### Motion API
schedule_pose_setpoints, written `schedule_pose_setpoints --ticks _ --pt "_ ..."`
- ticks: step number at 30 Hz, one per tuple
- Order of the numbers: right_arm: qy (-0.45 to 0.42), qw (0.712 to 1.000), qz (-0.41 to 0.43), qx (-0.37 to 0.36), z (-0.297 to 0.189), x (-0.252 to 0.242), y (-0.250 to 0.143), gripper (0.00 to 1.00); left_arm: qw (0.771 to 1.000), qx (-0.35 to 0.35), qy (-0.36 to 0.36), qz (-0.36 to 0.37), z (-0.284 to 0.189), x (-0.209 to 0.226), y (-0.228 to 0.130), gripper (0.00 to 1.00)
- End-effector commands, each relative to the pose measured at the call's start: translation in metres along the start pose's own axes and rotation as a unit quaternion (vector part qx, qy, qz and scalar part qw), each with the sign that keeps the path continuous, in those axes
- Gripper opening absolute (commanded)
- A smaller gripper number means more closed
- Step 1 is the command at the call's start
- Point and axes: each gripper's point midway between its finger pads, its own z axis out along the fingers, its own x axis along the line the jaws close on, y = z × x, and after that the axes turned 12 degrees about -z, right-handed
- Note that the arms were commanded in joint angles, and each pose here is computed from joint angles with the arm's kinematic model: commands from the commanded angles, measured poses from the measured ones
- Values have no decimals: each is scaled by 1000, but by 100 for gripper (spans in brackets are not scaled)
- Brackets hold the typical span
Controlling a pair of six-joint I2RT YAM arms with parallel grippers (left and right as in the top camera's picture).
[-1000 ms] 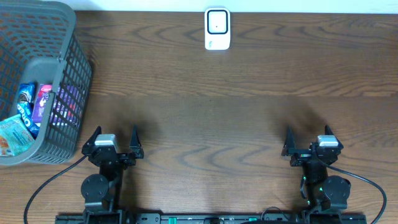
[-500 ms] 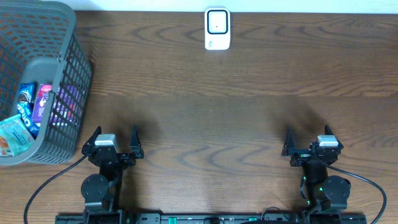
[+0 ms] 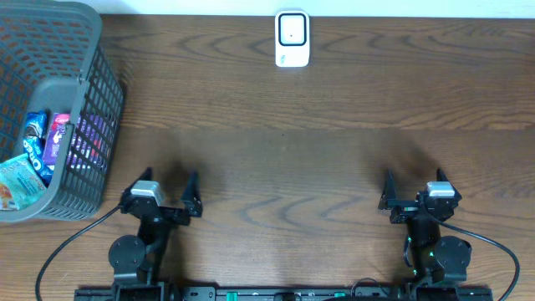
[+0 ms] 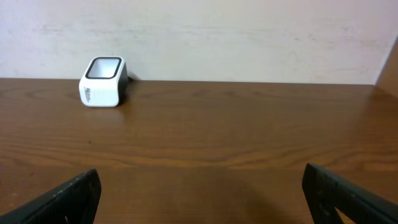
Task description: Scan the item barcode
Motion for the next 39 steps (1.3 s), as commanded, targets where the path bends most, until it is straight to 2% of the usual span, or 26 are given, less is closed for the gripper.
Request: schedule_pose_setpoints --ticks 1,2,3,5,6,9,12,13,15,16,17,19,21,23,26,28,29,32,35,39 --pt "2 1000 7 0 0 1 0 99 995 39 -76 -52 -2 -25 -14 98" --pt "2 1000 7 0 0 1 0 99 995 26 -86 -48 -2 -29 -8 98" --pt "2 1000 7 0 0 1 0 99 991 -10 -126 -51 -7 -47 15 98" --pt "2 1000 7 0 0 1 0 99 985 -57 -156 -53 -14 -63 44 98" --pt "2 1000 7 0 0 1 0 99 978 -103 -178 -38 -24 -76 71 98" --pt "2 1000 7 0 0 1 0 99 974 -141 -178 -25 -35 -90 108 98" --pt "2 1000 7 0 0 1 0 99 971 -159 -177 18 -41 -106 141 98" --pt "2 1000 7 0 0 1 0 99 978 -152 -142 25 -32 -104 162 98" --pt "2 1000 7 0 0 1 0 99 991 -117 -69 4 -14 -86 174 98" --pt "2 1000 7 0 0 1 0 99 999 -44 10 -24 10 -64 173 98" --pt "2 1000 7 0 0 1 0 99 999 -7 29 -28 20 -60 170 98" --pt "2 1000 7 0 0 1 0 99 996 79 23 -21 42 -66 164 98" --pt "2 1000 7 0 0 1 0 99 991 130 -36 -5 59 -90 170 98" --pt "2 1000 7 0 0 1 0 99 989 134 -68 -6 76 -104 187 98" --pt "2 1000 7 0 0 1 0 99 993 94 -65 1 94 -107 226 98" --pt "2 1000 7 0 0 1 0 99 996 74 -14 -42 101 -93 253 98" --pt "2 1000 7 0 0 1 0 99 994 68 36 -73 104 -78 279 98" --pt "2 1000 7 0 0 1 0 99 984 76 114 -109 106 -45 313 98" --pt "2 1000 7 0 0 1 0 99 971 93 175 -137 109 -9 333 98" --pt "2 1000 7 0 0 1 0 99 957 102 221 -160 124 40 338 98"
